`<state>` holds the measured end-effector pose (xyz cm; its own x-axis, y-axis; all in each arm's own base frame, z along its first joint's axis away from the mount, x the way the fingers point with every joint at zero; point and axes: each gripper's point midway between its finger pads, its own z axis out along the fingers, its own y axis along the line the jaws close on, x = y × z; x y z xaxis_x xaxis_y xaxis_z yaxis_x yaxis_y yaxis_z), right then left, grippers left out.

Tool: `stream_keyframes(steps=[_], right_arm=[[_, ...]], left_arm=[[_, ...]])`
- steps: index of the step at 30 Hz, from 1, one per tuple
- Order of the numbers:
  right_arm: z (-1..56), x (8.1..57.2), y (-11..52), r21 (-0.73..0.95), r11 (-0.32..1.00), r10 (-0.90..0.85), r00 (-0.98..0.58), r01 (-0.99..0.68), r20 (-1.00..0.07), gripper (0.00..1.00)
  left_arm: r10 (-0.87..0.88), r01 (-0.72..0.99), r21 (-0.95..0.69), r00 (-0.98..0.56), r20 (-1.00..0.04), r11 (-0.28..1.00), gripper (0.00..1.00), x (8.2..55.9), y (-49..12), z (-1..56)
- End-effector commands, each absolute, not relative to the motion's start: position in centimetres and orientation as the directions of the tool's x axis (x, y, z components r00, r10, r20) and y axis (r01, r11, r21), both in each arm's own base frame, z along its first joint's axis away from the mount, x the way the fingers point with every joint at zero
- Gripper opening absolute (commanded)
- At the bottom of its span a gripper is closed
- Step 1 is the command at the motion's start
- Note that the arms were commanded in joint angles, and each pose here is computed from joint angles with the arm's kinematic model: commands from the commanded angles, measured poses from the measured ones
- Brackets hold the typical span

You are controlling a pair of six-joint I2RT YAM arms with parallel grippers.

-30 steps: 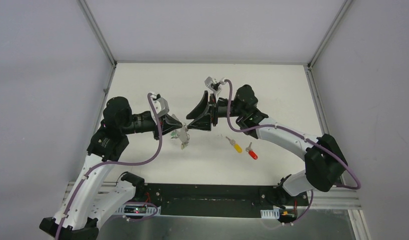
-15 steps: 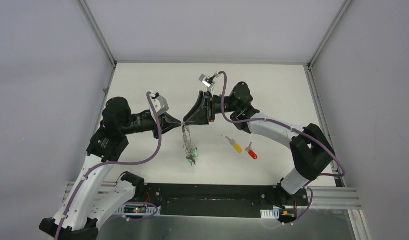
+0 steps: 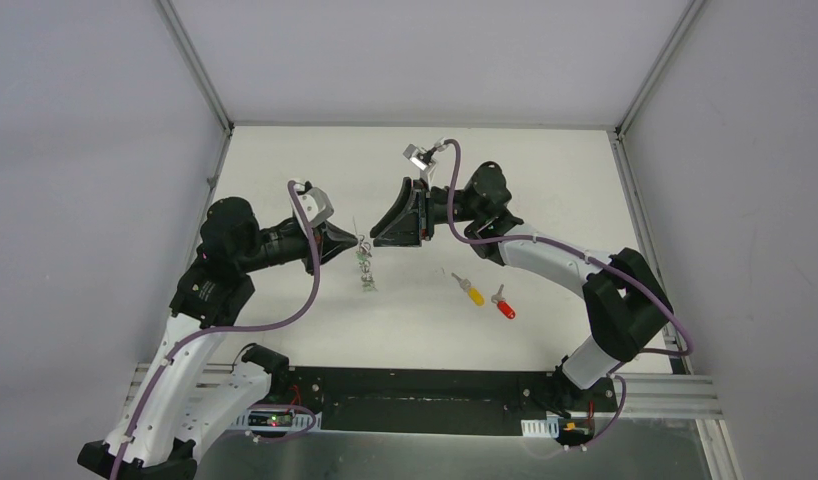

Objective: Put the keys on the keyring

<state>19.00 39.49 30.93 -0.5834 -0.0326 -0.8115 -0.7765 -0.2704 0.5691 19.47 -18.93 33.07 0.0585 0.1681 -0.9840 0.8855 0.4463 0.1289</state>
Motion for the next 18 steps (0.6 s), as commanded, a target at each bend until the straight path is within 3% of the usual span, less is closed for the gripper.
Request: stream_keyframes(steps=[1, 18], right_arm=[[33.0, 18.5, 39.1, 0.502, -0.301, 0.014, -0.530, -0.811, -0.848, 0.41], [31.7, 18.1, 40.3, 0.534, -0.314, -0.033, -0.553, -0.785, -0.833, 0.42]], left_arm=[[0.131, 0.860, 0.189, 0.143, -0.981, 0.475, 0.00, 19.4, -18.7, 36.0], [0.134, 0.836, 0.170, 0.117, -0.984, 0.523, 0.00, 20.1, -18.2, 35.8]])
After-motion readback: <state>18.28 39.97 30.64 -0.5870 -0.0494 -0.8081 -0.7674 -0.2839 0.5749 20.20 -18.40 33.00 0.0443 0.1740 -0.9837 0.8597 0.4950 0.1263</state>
